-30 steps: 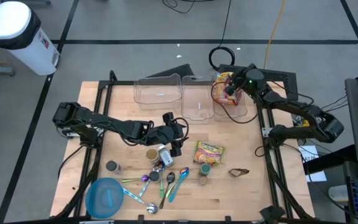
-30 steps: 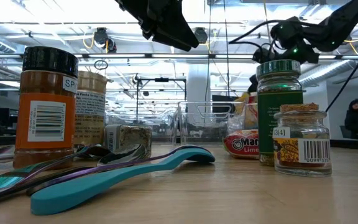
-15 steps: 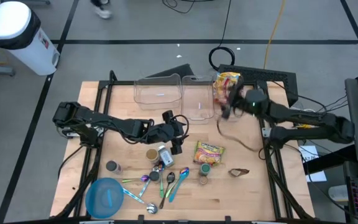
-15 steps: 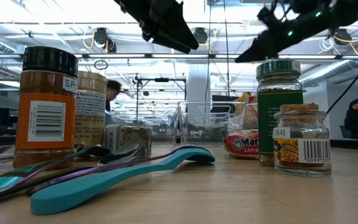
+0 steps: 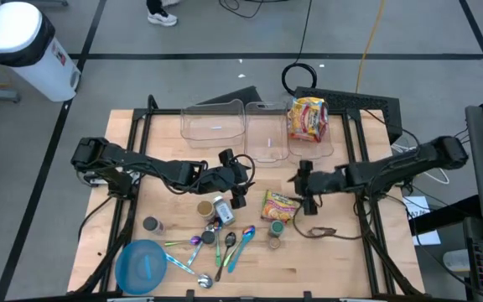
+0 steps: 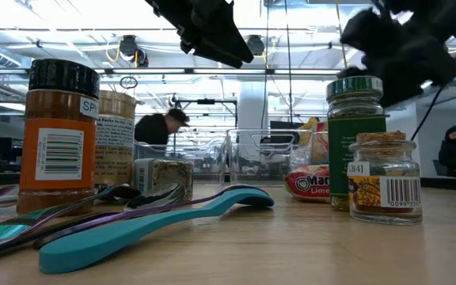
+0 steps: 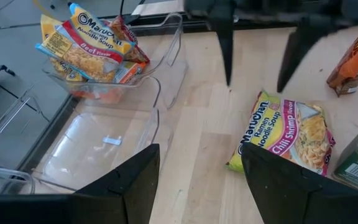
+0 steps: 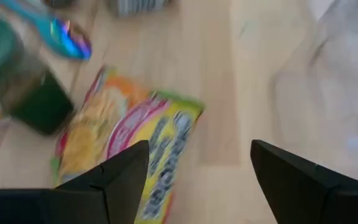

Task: Pick & Place Food Item
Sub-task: Put the green noodle pack into the right transparent bin

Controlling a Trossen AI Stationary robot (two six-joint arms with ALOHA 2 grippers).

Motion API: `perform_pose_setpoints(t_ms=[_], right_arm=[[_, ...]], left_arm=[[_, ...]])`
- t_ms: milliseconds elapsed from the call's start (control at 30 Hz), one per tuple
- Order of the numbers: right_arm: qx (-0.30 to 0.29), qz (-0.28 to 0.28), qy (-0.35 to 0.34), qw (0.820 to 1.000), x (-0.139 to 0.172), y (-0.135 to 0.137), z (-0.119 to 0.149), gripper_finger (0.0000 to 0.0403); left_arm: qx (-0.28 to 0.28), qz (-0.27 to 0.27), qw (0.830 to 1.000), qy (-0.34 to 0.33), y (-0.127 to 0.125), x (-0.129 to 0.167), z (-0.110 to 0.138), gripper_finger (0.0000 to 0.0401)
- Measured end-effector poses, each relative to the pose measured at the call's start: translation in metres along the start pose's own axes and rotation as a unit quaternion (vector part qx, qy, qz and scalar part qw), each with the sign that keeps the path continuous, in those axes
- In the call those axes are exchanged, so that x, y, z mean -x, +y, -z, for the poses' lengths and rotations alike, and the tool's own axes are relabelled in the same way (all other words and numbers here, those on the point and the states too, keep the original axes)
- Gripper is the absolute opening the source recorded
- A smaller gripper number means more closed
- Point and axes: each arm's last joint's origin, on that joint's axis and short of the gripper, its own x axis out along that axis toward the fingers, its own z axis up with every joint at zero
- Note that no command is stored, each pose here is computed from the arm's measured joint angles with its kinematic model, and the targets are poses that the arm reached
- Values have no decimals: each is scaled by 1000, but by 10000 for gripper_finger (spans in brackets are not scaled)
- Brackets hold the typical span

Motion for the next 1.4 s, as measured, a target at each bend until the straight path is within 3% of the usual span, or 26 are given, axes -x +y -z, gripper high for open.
perform_pose_setpoints(t_ms=[367,667,1167,1400], right_arm=[[-24,-2,79,997,-39,12,14,257],[-38,-62,105,992,-49,18,19,235],[-21,-64,102,993,-48,17,18,105],[18,-65,90,994,-44,16,16,61]], left_arm=[[3,0,1000,0,0,0,0,234],[3,0,1000,1,0,0,0,234],[5,1,1000,1,0,0,0,234],[5,0,1000,1,0,0,0,234]])
